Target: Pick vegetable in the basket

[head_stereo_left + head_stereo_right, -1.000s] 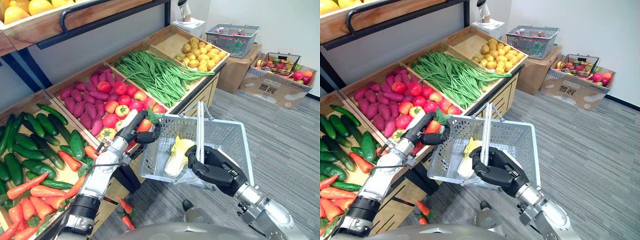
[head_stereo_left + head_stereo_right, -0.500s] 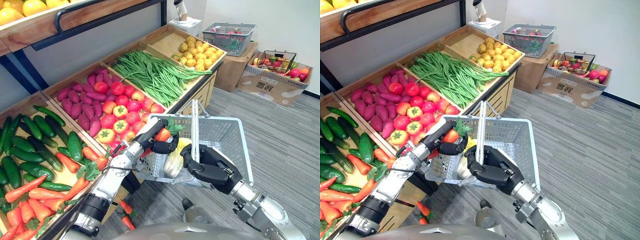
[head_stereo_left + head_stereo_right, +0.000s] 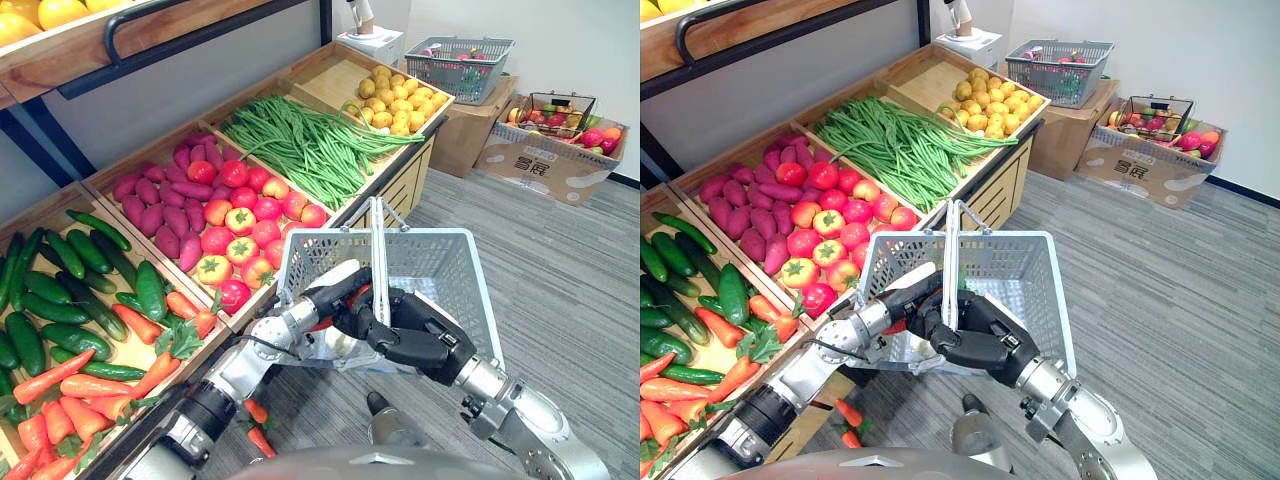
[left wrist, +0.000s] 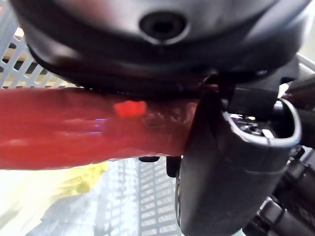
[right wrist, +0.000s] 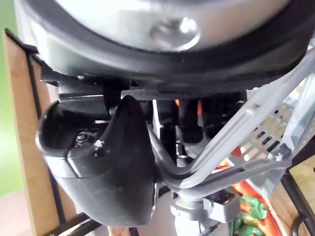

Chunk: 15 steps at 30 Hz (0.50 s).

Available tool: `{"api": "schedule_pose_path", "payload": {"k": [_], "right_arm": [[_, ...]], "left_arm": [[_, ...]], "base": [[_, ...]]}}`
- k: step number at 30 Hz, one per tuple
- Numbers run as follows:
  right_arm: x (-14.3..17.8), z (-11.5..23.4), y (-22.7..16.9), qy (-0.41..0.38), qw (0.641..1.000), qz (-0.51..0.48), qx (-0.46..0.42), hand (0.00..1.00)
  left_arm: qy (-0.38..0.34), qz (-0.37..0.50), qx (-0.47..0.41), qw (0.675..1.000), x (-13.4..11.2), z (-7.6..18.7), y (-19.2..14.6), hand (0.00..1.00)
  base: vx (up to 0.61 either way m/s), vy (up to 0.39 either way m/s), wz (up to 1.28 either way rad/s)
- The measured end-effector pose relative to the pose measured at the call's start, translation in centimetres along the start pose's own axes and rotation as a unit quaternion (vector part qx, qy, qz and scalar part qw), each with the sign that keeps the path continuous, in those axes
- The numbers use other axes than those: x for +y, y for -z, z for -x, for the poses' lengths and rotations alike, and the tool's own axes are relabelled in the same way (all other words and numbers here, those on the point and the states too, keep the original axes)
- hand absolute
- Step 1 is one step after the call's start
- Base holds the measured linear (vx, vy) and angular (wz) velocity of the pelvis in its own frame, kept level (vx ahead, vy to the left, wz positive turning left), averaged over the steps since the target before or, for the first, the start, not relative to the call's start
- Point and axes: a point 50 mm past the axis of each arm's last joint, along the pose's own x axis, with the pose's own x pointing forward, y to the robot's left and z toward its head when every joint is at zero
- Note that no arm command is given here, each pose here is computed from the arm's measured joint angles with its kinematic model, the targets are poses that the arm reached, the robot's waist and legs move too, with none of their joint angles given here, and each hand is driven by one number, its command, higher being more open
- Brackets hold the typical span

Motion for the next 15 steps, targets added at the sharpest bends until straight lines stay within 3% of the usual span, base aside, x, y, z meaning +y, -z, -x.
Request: {"api": "schedule_pose_path", "payload": {"k": [15], "right_arm": [[-0.48,0.29,-0.36,0.000,1.000,0.014,0.008,0.00]], "left_arm": [[0.067,-0.036,-0.002,0.997,-0.36,-0.07,-0.11,0.00]], "base": [[0.01,0.027,-0.05]]}}
